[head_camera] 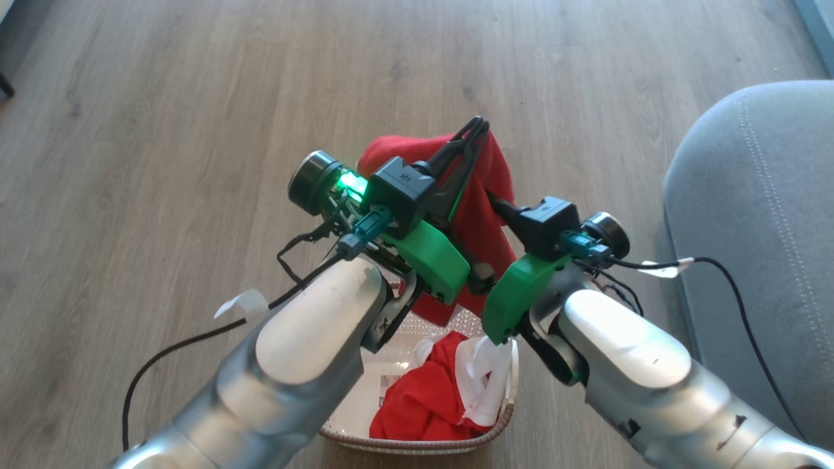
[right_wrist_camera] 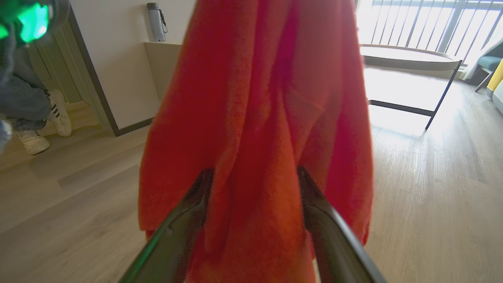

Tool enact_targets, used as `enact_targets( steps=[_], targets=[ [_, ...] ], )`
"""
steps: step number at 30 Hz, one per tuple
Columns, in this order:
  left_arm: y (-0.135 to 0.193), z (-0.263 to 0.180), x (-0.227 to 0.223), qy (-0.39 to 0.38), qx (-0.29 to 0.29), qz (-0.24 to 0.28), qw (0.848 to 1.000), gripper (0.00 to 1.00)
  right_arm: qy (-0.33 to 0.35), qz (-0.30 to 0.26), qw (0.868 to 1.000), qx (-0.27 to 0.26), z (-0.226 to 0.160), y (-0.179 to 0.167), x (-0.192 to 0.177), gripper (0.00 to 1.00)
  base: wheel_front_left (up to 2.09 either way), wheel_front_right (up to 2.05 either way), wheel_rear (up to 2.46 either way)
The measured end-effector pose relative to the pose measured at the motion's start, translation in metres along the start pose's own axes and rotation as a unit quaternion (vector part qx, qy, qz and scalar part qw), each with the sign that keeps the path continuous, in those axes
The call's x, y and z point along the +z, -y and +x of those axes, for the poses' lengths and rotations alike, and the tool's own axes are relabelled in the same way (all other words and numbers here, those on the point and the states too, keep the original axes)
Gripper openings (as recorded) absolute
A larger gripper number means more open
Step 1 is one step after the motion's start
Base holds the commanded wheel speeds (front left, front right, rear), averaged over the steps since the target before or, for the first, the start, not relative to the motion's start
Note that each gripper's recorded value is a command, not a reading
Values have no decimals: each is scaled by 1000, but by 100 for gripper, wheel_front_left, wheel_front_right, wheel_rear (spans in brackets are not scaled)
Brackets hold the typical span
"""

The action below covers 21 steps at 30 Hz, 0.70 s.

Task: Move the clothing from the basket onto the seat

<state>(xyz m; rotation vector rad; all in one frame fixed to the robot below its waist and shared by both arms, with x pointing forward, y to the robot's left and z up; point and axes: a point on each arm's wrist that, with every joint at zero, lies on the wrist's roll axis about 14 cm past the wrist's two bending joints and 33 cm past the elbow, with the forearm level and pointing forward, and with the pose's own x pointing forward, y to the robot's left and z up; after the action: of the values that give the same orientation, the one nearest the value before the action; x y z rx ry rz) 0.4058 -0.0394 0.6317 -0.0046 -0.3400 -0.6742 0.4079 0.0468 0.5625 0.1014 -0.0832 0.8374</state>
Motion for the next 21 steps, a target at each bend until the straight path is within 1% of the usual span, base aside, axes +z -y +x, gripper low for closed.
enact_targets(
  steps=[5, 6, 7, 8, 15, 20, 21],
  targets=[
    [-1, -5, -1, -4, 5, 3, 1000, 0, -28, 13, 999, 9, 5, -7, -17, 100, 0, 0, 0],
    [-3, -6, 0, -4, 7, 2, 1000, 0, -32, 14, 999, 11, 5, -8, -19, 66, 0, 0, 0],
    [-3, -6, 0, -5, 9, 0, 1000, 0, -34, 16, 999, 11, 5, -9, -21, 6, 0, 0, 0],
    [-3, -6, 0, -5, 9, 0, 1000, 0, -34, 16, 999, 11, 5, -9, -21, 0, 0, 0, 0],
    [-5, -6, -2, -7, 13, -2, 1000, 0, -33, 21, 999, 5, 4, -5, -20, 0, 0, 0, 0],
    [-2, -4, -8, -13, 10, -6, 1000, 0, -14, 26, 1000, -12, 3, 6, -9, 0, 0, 0, 0],
    [-2, -3, -9, -15, 9, -10, 1000, 13, -8, 25, 1000, -16, 2, 9, -5, 0, 0, 0, 0]
  ],
)
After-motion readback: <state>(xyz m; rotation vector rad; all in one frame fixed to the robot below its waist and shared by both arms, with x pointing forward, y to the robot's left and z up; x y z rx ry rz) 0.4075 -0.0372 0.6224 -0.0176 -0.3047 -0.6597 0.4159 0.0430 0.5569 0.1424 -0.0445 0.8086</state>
